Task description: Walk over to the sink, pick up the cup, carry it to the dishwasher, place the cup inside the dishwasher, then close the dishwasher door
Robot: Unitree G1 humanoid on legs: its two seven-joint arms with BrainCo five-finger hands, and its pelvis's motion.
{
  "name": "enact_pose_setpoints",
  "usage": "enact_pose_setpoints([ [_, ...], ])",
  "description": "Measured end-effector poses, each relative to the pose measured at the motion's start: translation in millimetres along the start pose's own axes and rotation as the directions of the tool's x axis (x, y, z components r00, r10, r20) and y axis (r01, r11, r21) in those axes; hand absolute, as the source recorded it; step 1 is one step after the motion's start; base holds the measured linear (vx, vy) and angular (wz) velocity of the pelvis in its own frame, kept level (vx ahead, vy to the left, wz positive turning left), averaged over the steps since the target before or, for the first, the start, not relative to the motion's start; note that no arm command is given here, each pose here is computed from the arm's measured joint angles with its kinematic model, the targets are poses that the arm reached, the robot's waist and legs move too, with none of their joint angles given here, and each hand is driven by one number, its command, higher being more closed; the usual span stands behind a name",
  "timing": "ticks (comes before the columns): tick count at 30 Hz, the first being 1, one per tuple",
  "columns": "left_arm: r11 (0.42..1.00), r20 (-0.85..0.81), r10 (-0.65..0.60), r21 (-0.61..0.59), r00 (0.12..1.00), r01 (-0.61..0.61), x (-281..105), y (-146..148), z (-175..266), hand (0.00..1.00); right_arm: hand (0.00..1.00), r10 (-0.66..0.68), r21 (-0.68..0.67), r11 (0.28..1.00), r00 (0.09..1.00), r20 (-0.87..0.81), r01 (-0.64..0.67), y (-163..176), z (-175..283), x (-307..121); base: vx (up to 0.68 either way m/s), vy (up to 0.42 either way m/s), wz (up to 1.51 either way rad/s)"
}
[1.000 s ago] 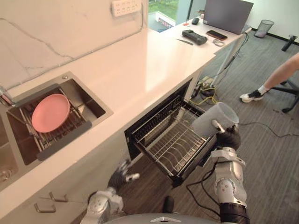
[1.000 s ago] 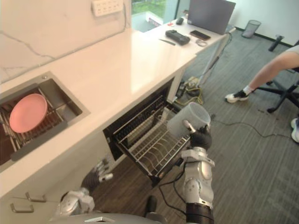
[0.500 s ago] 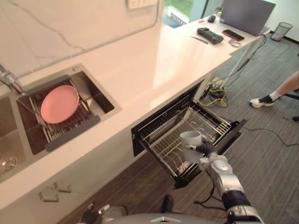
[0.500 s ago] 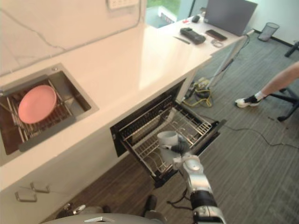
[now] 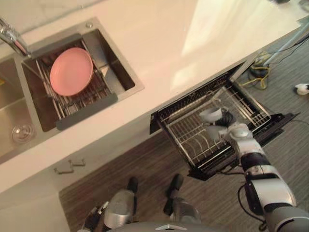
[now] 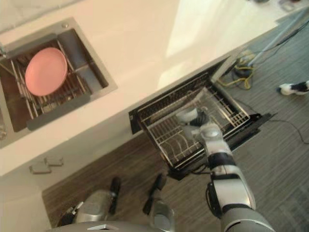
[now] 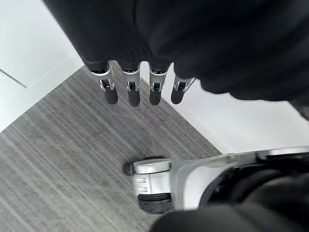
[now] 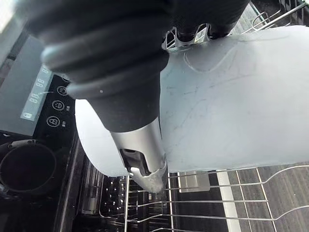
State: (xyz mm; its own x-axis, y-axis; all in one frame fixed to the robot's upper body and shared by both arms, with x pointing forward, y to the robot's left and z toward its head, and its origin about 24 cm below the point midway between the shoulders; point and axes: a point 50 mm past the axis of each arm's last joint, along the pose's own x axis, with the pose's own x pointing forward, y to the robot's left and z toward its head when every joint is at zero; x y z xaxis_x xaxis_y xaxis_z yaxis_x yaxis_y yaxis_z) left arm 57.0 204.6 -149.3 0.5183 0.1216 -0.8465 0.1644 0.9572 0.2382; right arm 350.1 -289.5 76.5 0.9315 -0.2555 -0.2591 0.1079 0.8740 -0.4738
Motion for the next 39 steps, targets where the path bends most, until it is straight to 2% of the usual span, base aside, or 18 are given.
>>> enact_pose_setpoints([
  [6, 0.999, -0.034, -0.002, 0.045, 0.999, 0.004, -0.2, -6.6, -4.1, 0.00, 1.00, -0.018, -0.006, 1.000, 1.000, 0.024, 0.019, -7.6, 24.1, 7.1, -0.05, 0.027, 0.14],
  [14, 0.989, -0.046, 0.097, 0.118, 0.994, -0.091, 5.3, 0.6, 2.3, 0.00, 1.00, 0.008, -0.046, 0.999, 0.998, 0.068, -0.005, -2.9, 58.9, 12.1, -0.03, 0.020, 0.08],
  [25, 0.984, 0.025, 0.119, 0.134, 0.993, -0.122, 13.4, 4.9, 23.4, 0.00, 1.00, 0.039, -0.069, 0.997, 0.999, 0.001, -0.039, 3.9, 58.0, 14.8, -0.02, 0.014, 0.01],
  [34, 0.981, 0.025, 0.102, 0.166, 0.994, -0.105, 15.4, -3.5, 24.9, 0.00, 1.00, 0.000, 0.010, 1.000, 0.998, -0.070, 0.001, -1.3, 53.1, 18.4, 0.00, 0.000, 0.09],
  [35, 0.980, 0.027, 0.109, 0.163, 0.994, -0.112, 15.5, -3.1, 25.3, 0.00, 0.00, -0.004, 0.020, 1.000, 0.998, -0.066, 0.006, -0.5, 54.5, 18.6, 0.00, 0.000, 0.00],
  [39, 0.976, 0.052, 0.147, 0.157, 0.988, -0.153, 18.7, -0.2, 34.2, 0.00, 0.00, -0.053, 0.069, 0.996, 0.998, -0.021, 0.054, -2.3, 67.2, 19.6, -0.01, -0.001, 0.03],
])
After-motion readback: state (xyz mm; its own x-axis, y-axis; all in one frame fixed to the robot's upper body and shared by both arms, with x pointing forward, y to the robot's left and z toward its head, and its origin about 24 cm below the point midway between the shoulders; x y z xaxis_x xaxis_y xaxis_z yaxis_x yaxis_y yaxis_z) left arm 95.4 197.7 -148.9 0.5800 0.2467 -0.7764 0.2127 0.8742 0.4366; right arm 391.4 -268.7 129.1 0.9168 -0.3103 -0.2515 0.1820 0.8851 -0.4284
